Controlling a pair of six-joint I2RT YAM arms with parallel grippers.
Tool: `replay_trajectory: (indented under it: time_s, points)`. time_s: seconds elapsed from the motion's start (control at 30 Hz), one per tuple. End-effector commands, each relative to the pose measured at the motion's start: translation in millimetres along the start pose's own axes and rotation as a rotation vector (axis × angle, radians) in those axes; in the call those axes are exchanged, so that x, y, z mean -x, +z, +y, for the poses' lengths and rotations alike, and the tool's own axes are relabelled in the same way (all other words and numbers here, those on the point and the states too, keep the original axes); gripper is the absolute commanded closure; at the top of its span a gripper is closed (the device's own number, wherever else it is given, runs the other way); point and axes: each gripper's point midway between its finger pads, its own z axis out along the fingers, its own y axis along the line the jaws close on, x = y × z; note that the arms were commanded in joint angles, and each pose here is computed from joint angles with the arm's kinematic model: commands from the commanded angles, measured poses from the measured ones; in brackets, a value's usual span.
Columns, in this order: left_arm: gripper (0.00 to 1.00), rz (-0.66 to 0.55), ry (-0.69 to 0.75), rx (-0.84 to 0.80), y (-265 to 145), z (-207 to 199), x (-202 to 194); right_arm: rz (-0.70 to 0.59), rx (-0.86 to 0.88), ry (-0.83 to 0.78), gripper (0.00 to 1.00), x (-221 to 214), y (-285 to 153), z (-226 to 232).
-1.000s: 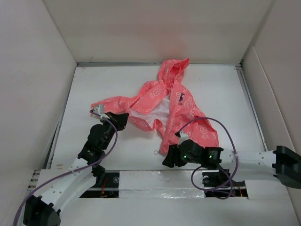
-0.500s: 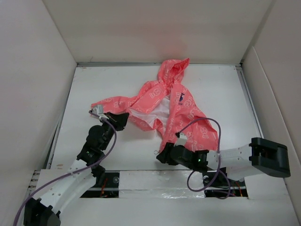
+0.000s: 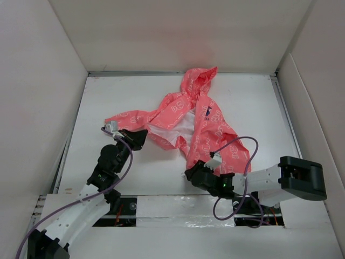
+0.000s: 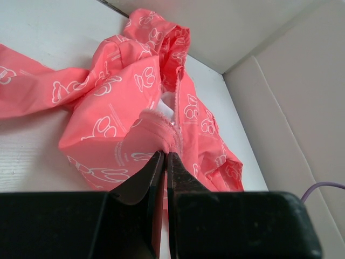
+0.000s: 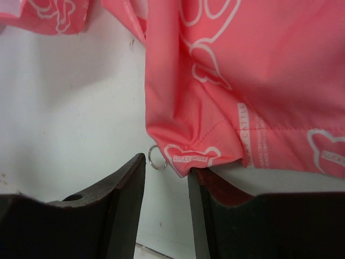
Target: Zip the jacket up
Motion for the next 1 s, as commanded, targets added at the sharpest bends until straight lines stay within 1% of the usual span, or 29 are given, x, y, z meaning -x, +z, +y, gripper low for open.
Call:
replay_trajectory:
  time_s: [0.0, 0.13, 0.2, 0.23, 0.43, 0.57, 0.8, 0.83, 0.87, 0.93, 0.97]
  points:
    - [1.0, -0.021, -0.007, -0.052, 1.1, -13.2, 7.0, -0.131, -0.021, 0.029, 0.59, 21.8, 4.3, -1.3]
    - [1.0, -0.01, -0.007, -0.051, 1.3, -11.7, 3.4, -0.155, -0.029, 0.029, 0.64, 24.2, 6.9, -4.8]
    - [1.0, -0.007, -0.007, -0.052, 0.6, -11.9, 3.4, -0.165, -0.019, 0.029, 0.69, 26.1, 7.1, -1.7]
    - [1.0, -0.011, -0.007, -0.053, -0.1, -12.3, 4.2, -0.172, -0.02, 0.024, 0.7, 27.3, 7.3, -2.0]
    - [1.0, -0.013, -0.007, -0.046, -2.1, -11.3, 5.1, -0.173, -0.016, 0.028, 0.7, 26.8, 7.5, -6.3]
    - [1.0, -0.001, -0.009, -0.049, -1.2, -11.9, 2.8, -0.169, -0.004, 0.038, 0.76, 26.6, 6.6, -7.1]
    - [1.0, 0.007, -0.012, -0.059, -0.3, -13.5, 1.0, -0.163, -0.004, 0.038, 0.77, 27.0, 4.5, -9.7]
    - [1.0, 0.01, -0.012, -0.06, -0.2, -13.6, 0.3, -0.164, -0.003, 0.039, 0.79, 27.7, 4.0, -9.7]
    - [1.0, 0.011, -0.015, -0.062, -0.1, -14.0, 0.1, -0.162, 0.004, 0.033, 0.85, 26.2, 2.3, -9.4]
    - [1.0, 0.014, -0.015, -0.069, -0.1, -15.7, -0.1, -0.172, 0.018, 0.042, 0.87, 29.8, 0.4, -4.9]
    - [1.0, 0.016, -0.015, -0.071, -0.3, -16.4, -0.2, -0.181, 0.019, 0.04, 0.94, 32.1, -0.2, -4.8]
